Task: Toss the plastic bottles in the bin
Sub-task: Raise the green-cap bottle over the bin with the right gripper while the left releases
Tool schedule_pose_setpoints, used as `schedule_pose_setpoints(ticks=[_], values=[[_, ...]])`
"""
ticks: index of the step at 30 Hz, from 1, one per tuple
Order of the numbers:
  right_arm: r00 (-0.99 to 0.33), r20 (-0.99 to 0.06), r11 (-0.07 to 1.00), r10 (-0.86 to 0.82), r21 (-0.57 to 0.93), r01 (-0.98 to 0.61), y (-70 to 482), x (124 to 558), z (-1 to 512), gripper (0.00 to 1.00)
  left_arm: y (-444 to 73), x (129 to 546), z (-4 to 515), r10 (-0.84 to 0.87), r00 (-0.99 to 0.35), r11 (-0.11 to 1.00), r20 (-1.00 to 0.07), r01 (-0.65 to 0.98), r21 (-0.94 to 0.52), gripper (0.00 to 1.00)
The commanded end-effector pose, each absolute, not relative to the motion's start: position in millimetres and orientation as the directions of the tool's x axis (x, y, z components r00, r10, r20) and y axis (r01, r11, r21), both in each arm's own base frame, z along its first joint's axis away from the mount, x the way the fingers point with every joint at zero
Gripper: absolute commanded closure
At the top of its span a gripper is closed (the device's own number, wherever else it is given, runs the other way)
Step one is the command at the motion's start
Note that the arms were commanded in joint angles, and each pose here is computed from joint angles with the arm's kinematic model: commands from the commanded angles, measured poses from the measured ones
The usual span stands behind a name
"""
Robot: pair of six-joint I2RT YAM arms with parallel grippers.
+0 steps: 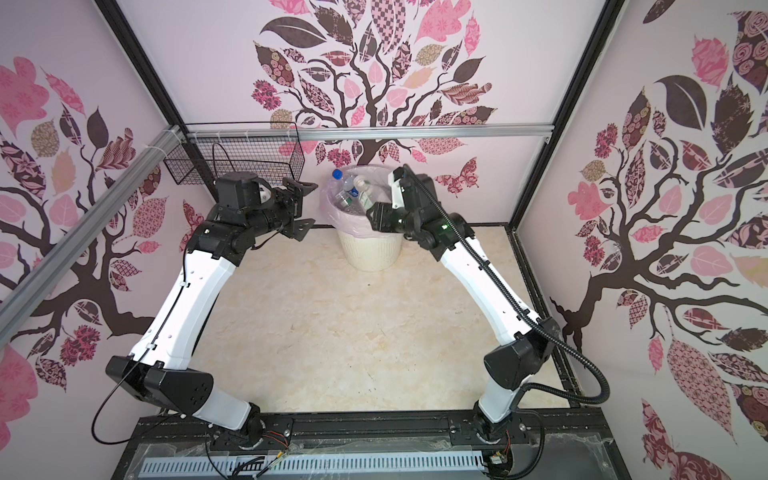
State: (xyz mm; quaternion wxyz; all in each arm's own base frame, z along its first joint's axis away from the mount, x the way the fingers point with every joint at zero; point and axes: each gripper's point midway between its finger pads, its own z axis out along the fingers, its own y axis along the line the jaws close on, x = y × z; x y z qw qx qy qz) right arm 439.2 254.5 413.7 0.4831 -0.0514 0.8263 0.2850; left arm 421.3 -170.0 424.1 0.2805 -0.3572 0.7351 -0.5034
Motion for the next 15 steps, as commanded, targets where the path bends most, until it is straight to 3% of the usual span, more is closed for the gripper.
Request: schedule_pose_setpoints(ticks=[1,7,15], values=[[-0.479,-0.856,0.894,0.195,0.356,-0.273,225.5,474.4,419.9,0.50,-173.7,416.7,413.6,-0.781,-0.623,0.279,-0.050,-0.276,-0.920,0.03],[-0.349,-0.914,0.927,0.209,0.299,-0.228,206.0,512.5,452.2,0.50,-172.8,421.2,405.3,-0.765,-0.644,0.276,-0.011,-0.311,-0.909,0.03],[-0.115,-0.954,0.933,0.277,0.296,-0.205,187.4,512.9,525.0,0.48,-156.1,430.2,395.8,-0.761,-0.648,0.254,0.036,-0.349,-0.902,0.03]])
